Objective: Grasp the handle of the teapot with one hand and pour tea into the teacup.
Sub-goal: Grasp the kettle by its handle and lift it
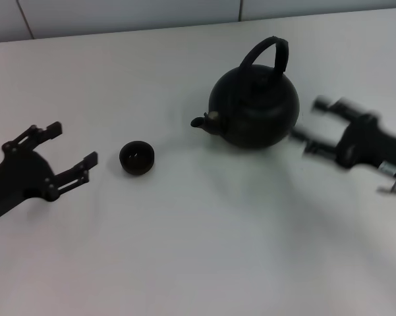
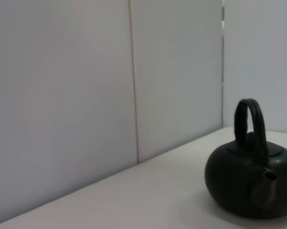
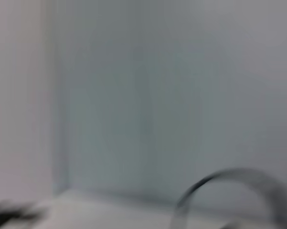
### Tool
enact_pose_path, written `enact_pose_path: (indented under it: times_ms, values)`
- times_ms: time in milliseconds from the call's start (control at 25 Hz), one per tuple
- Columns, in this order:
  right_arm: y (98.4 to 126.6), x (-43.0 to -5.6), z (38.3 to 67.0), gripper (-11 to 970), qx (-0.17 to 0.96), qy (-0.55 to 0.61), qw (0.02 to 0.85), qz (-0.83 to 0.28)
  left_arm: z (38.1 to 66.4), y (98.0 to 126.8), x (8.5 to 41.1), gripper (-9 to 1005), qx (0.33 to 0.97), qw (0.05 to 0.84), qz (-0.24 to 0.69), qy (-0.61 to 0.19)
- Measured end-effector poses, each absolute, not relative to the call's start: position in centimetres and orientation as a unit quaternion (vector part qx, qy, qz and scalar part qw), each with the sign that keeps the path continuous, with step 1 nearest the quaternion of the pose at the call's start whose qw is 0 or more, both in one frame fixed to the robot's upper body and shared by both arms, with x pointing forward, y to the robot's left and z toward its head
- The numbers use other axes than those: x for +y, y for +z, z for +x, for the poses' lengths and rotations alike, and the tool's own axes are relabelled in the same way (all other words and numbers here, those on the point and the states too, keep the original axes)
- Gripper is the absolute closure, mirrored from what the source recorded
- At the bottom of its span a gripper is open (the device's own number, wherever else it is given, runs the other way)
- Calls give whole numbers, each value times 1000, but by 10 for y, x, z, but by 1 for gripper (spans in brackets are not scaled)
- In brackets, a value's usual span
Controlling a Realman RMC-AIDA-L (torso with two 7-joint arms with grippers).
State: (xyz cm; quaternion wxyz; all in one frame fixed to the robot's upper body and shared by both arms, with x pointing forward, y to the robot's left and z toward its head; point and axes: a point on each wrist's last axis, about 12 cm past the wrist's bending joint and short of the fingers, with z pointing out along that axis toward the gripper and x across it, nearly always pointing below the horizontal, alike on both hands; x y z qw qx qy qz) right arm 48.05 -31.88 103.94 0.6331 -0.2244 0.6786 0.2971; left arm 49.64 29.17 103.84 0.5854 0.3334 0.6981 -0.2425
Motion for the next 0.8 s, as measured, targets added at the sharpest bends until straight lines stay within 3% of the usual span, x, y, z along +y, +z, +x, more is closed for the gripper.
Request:
enact_pose_path:
  times_ms: [80, 280, 800]
  values:
    - [1041, -327, 483, 140, 667, 256, 679, -168, 486, 1036, 302, 136, 702, 593, 317, -235]
    - [1040, -330, 500, 141, 674, 208, 697, -131, 471, 1031, 312, 136, 703, 602, 306, -224]
    - [1045, -304, 550, 141, 700, 185, 667, -177, 470, 1032, 311, 136, 700, 601, 311, -228]
